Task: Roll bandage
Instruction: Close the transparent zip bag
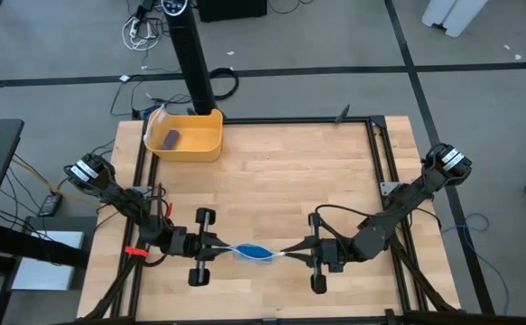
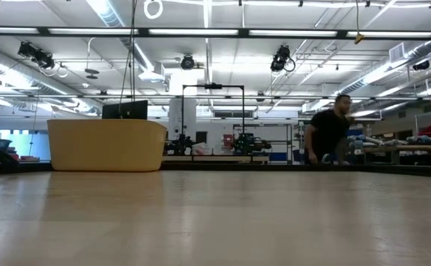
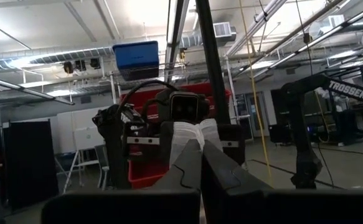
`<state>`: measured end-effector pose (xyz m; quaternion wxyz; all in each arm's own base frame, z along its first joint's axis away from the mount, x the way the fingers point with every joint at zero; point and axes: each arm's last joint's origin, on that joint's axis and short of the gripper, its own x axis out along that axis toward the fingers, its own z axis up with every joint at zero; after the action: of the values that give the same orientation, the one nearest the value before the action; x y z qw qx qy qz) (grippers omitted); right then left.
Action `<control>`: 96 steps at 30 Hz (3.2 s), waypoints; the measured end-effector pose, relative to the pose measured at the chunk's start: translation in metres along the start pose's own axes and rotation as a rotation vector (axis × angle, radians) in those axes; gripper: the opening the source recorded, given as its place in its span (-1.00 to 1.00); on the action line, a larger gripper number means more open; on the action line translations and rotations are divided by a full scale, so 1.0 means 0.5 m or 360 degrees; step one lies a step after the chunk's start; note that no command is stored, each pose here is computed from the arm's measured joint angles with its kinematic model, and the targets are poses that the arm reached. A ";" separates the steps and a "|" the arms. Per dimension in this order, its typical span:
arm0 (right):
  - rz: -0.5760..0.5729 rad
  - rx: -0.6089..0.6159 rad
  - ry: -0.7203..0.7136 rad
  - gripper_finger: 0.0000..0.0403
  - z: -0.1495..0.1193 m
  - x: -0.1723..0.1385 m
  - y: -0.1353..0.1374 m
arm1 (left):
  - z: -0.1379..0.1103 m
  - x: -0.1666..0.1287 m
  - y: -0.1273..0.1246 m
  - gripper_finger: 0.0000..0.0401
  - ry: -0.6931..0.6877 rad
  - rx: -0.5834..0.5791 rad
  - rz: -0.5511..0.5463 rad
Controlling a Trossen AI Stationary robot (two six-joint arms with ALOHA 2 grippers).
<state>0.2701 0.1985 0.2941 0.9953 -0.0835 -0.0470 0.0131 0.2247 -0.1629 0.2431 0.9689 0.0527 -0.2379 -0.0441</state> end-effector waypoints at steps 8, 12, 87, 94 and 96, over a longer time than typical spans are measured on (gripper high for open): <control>-0.0086 -0.0058 0.0081 -0.98 -0.006 -0.006 0.004 | -0.020 -0.003 -0.001 -1.00 0.0225 0.0078 0.0165; -0.0117 -0.0091 0.0131 -0.99 -0.005 -0.013 0.003 | -0.036 -0.011 -0.003 -1.00 0.0449 0.0173 0.0402; -0.0082 -0.0229 0.0550 -1.00 -0.085 0.044 -0.097 | 0.012 0.187 0.065 -0.21 0.1243 0.0031 0.0233; -0.0079 -0.0243 0.0549 -1.00 -0.085 0.044 -0.097 | -0.013 0.193 0.075 -0.22 0.1282 0.0040 0.0255; -0.0079 -0.0243 0.0547 -1.00 -0.085 0.044 -0.097 | -0.014 0.194 0.076 -0.24 0.1281 0.0030 0.0246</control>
<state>0.2970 0.1443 0.2626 0.9795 -0.1587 0.1209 -0.0297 0.3160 -0.1354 0.2857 0.9845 0.0565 0.1564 0.0551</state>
